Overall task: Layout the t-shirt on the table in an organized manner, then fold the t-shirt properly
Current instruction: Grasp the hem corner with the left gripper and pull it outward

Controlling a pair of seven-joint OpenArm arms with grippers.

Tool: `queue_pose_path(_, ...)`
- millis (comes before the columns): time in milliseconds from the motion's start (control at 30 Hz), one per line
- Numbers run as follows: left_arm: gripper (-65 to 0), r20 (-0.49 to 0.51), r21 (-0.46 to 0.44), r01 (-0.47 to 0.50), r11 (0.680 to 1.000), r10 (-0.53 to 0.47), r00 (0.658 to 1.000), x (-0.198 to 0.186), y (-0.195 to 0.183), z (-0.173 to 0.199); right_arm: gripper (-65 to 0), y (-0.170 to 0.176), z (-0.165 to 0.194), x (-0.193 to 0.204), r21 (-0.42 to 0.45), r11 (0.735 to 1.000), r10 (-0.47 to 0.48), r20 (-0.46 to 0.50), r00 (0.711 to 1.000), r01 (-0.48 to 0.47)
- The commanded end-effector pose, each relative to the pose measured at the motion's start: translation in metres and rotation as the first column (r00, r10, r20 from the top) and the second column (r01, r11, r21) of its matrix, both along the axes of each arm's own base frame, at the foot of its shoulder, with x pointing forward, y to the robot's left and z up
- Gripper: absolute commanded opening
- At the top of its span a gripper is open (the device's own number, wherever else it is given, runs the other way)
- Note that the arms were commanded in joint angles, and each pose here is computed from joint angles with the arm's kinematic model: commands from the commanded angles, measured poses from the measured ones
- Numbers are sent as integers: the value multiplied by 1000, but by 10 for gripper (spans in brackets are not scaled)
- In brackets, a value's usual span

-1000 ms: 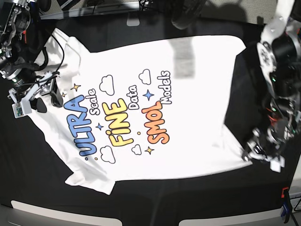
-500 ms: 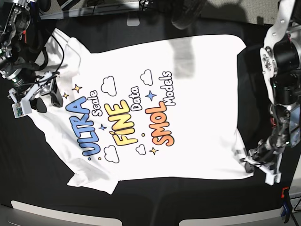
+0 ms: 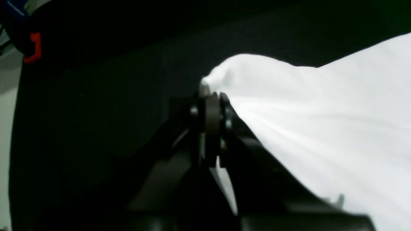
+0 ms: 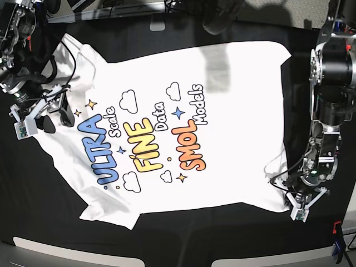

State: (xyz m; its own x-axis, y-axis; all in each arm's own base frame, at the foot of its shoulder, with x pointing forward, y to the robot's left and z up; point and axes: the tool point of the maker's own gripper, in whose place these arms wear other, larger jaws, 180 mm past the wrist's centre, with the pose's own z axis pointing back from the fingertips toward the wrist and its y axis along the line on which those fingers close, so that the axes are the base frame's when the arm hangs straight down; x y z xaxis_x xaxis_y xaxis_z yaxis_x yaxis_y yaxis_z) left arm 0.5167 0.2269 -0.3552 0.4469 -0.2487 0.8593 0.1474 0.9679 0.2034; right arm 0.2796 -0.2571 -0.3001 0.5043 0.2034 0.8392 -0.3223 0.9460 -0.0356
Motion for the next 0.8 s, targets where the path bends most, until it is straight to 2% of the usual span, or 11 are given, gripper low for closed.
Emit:
queue_pose_path(0, -650, 86, 18, -33, 999, 31, 996, 16, 12, 31, -310, 0, 19, 8, 4, 1000, 10, 75, 997, -11)
queue_pose_path(100, -650, 101, 32, -84, 996, 81, 992, 17, 22, 34, -310, 1, 23, 10, 11, 1000, 11, 96, 995, -12)
queue_pose_path(233, -650, 99, 32, -83, 996, 80, 992, 16, 21, 33, -310, 1, 23, 10, 12, 1000, 11, 98, 995, -12)
queue_pose_path(267, -611, 99, 32, -84, 996, 80, 992, 16, 21, 33, -310, 1, 23, 10, 12, 1000, 11, 98, 995, -12)
queue_pose_path(333, -480, 99, 32, -83, 996, 80, 992, 16, 21, 33, -310, 1, 23, 10, 12, 1000, 11, 98, 995, -13)
queue_pose_path(400, -429, 98, 33, -84, 996, 81, 992, 16, 22, 33, -310, 1, 24, 11, 14, 1000, 11, 103, 995, -13)
queue_pose_path(600, -428, 0, 34, -110, 993, 110, 994, 10, 25, 18, -310, 2, 26, 12, 18, 1000, 11, 116, 993, -14)
queue_pose_path(700, -429, -89, -49, -150, 987, 145, 985, 3, 22, 8, -310, 4, 39, 18, 36, 999, 13, 184, 983, -20)
queue_pose_path(767, -429, -115, -98, -156, 983, 144, 983, -1, 15, 6, -310, 4, 46, 25, 34, 999, 13, 204, 979, -20)
